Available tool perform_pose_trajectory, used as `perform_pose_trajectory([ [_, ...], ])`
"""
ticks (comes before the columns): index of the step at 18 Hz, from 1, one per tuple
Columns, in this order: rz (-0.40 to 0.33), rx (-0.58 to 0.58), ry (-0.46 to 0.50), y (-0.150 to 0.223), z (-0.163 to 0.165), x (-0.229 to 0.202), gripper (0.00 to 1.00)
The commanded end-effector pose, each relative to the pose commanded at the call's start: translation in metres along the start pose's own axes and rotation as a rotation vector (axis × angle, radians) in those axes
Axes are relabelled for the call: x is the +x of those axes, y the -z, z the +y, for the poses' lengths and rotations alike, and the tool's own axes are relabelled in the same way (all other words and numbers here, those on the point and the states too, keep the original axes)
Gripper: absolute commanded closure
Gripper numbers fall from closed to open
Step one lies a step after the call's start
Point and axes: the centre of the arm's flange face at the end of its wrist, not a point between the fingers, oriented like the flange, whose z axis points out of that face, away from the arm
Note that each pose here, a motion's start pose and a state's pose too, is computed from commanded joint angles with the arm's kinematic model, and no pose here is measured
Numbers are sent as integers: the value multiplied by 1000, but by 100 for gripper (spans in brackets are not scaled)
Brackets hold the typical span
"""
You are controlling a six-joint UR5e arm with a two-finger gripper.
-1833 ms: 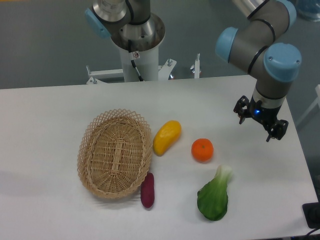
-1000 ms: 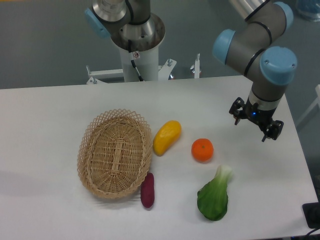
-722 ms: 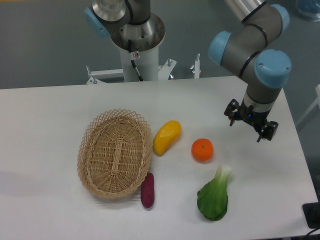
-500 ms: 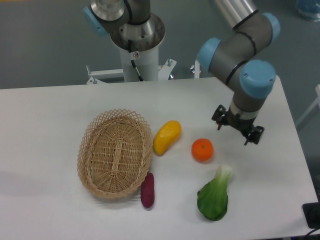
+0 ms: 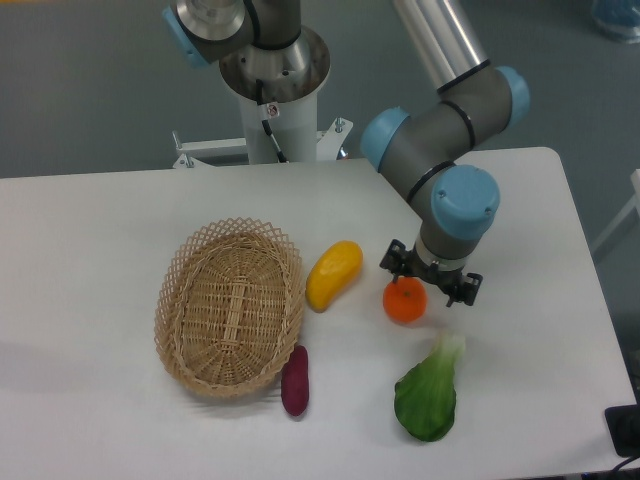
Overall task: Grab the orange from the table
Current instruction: 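Move the open gripper over the orange and lower it, then close the gripper around the orange, then lift the held orange up off the table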
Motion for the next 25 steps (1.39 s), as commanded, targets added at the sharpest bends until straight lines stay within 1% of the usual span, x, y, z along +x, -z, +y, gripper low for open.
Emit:
perform_pose_trajectory([
  [2,-21,12,-1,-4,-1,1,0],
  [4,-23,12,-1,-7,-4,3,0],
  [6,-34,9,28,-12,-7,2,0],
  [8,-81,-35,21,-20,-12,6,0],
  [10,-88,-42,26,-24,-11,7,0],
  [12,-90,-38,56,-27,-13,5,1],
  [14,-103,-32,58,-31,-15,4,15],
  [15,-105,-31,52,-31,-18,7,29],
  [16,-105,-31,52,-31,-18,7,35],
  [18,-109,-26,51,-28,-18,6,45],
  [20,-113,-24,44,-24,-19,6,45],
  [23,-122,-4,52,-7,-14,-8,45],
  [24,-121,-3,43,-2,-15,-11,45],
  [25,-104,-15,22,2,-15,-13,45],
])
